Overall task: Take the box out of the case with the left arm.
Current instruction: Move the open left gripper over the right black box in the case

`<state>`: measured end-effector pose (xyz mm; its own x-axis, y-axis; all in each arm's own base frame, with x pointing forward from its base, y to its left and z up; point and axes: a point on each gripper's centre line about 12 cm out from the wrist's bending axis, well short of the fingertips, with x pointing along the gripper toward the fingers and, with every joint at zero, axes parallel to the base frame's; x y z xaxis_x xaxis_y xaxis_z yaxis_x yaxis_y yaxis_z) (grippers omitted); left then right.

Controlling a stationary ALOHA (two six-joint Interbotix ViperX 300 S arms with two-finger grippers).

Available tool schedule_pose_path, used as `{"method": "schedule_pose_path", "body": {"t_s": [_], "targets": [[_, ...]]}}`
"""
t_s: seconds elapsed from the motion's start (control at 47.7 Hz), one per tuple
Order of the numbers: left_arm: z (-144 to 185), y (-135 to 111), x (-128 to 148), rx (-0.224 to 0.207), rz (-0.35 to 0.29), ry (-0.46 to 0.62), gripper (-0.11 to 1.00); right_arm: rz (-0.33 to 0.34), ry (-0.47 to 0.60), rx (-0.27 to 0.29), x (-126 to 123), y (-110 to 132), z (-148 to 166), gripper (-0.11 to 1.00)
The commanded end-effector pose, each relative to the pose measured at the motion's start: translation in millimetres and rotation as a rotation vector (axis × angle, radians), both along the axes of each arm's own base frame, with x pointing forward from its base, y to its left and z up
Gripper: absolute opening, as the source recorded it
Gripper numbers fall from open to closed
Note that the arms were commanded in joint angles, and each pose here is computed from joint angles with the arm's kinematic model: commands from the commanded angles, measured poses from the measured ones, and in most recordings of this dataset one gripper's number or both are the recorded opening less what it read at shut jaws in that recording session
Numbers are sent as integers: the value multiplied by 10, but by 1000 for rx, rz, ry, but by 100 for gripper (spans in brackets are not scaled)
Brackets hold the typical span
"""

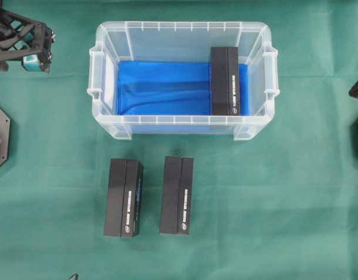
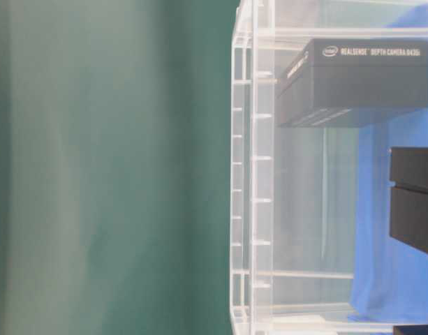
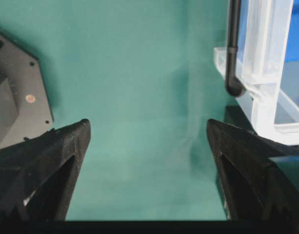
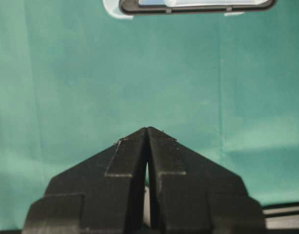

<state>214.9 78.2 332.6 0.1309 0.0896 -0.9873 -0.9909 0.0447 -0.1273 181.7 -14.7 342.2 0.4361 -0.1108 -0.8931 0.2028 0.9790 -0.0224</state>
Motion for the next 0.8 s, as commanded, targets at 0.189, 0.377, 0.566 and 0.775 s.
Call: {"method": "schedule_pose_path", "body": {"t_s": [0.189, 0.377, 0.566, 0.775], "targets": [[55, -8, 62, 6, -11, -24, 95, -1, -28, 0, 21, -3, 92, 0], [84, -19, 249, 3, -21, -54, 95, -1, -28, 0, 21, -3, 92, 0], [130, -6, 593, -2, -32, -52, 95, -1, -26, 0, 20, -3, 86, 0], [207, 16, 1135, 1, -66, -65, 95, 2, -29, -3, 22, -2, 93, 0]]}}
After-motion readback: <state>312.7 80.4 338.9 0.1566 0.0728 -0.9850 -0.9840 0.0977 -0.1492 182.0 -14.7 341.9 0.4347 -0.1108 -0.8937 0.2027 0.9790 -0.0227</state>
